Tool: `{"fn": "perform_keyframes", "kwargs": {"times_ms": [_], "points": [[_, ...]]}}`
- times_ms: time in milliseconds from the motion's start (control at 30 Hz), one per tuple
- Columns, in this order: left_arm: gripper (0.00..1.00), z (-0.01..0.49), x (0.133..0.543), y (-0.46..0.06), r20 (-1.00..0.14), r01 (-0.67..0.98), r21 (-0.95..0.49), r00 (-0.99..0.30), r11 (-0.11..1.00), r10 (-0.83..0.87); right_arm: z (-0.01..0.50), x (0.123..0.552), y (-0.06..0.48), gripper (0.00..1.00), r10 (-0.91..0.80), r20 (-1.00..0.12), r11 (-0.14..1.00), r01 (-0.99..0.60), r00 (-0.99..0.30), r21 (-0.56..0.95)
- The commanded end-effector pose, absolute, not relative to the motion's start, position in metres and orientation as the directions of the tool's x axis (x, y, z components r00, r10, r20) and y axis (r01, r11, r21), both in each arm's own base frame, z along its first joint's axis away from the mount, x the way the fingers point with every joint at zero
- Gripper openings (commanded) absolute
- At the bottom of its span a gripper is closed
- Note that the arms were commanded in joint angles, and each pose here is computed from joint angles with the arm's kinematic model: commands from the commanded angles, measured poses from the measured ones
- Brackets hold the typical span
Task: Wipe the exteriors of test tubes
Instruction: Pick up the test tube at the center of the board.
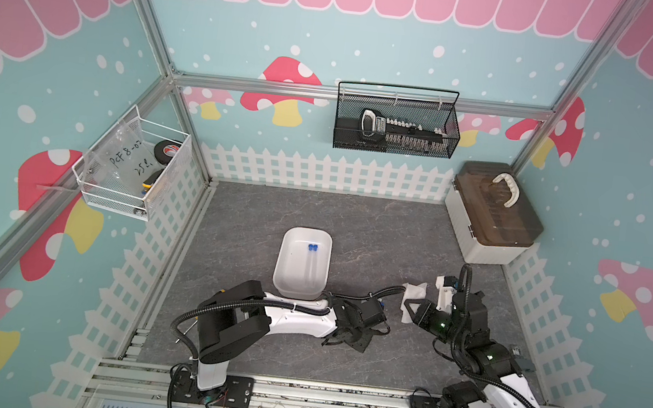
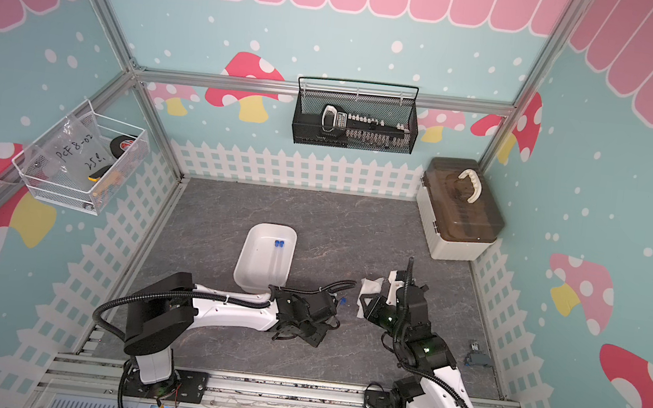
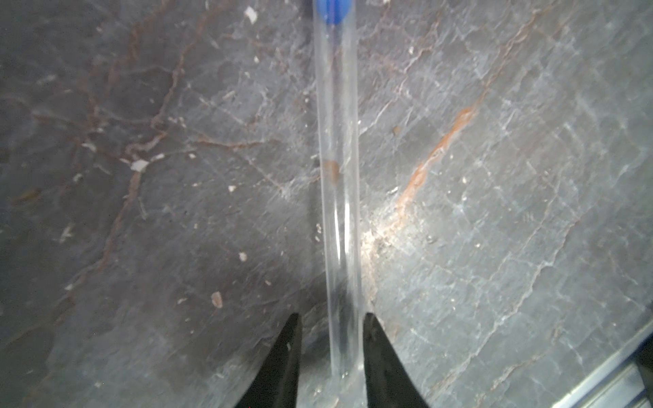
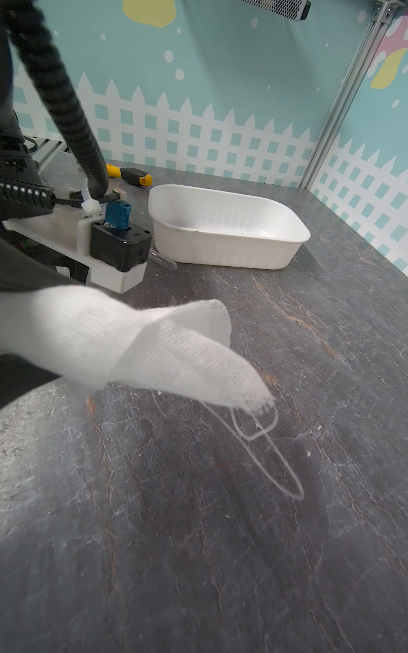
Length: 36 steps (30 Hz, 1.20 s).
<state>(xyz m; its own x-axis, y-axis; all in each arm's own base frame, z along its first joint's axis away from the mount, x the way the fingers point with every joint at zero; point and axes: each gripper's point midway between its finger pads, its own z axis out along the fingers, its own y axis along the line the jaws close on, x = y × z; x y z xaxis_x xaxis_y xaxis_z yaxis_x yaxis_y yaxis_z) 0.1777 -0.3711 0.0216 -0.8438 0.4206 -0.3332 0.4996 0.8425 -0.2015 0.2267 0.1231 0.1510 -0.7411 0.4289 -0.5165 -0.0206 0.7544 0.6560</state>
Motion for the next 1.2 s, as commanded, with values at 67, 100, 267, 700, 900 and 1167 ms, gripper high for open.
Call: {"fn": "perform_keyframes", "kwargs": {"times_ms": [67, 100, 267, 700, 900, 1167], "points": [[0.31, 0.015, 0.184, -0.352, -0.318, 0.444, -0.170, -0.870, 0.880, 0.377, 0.148, 0.227, 0.120, 0.21, 0.442, -0.512, 0.754, -0.004, -0.737, 0.657], [0.31, 0.015, 0.186, -0.350, -0.317, 0.435, -0.173, -0.874, 0.884, 0.368, 0.148, 0.227, 0.120, 0.21, 0.442, -0.512, 0.754, -0.005, -0.737, 0.657], [0.32, 0.014, 0.187, -0.346, -0.312, 0.425, -0.177, -0.880, 0.888, 0.359, 0.146, 0.227, 0.121, 0.22, 0.438, -0.507, 0.755, -0.003, -0.743, 0.656], [0.33, 0.013, 0.197, -0.333, -0.303, 0.380, -0.177, -0.899, 0.908, 0.317, 0.148, 0.228, 0.121, 0.22, 0.438, -0.509, 0.753, -0.007, -0.741, 0.658], [0.34, 0.012, 0.197, -0.334, -0.290, 0.379, -0.183, -0.902, 0.907, 0.319, 0.147, 0.227, 0.122, 0.22, 0.434, -0.508, 0.753, -0.010, -0.744, 0.658], [0.34, 0.001, 0.183, -0.334, -0.242, 0.469, -0.085, -0.866, 0.879, 0.438, 0.148, 0.228, 0.122, 0.23, 0.436, -0.509, 0.750, -0.013, -0.742, 0.661]]}}
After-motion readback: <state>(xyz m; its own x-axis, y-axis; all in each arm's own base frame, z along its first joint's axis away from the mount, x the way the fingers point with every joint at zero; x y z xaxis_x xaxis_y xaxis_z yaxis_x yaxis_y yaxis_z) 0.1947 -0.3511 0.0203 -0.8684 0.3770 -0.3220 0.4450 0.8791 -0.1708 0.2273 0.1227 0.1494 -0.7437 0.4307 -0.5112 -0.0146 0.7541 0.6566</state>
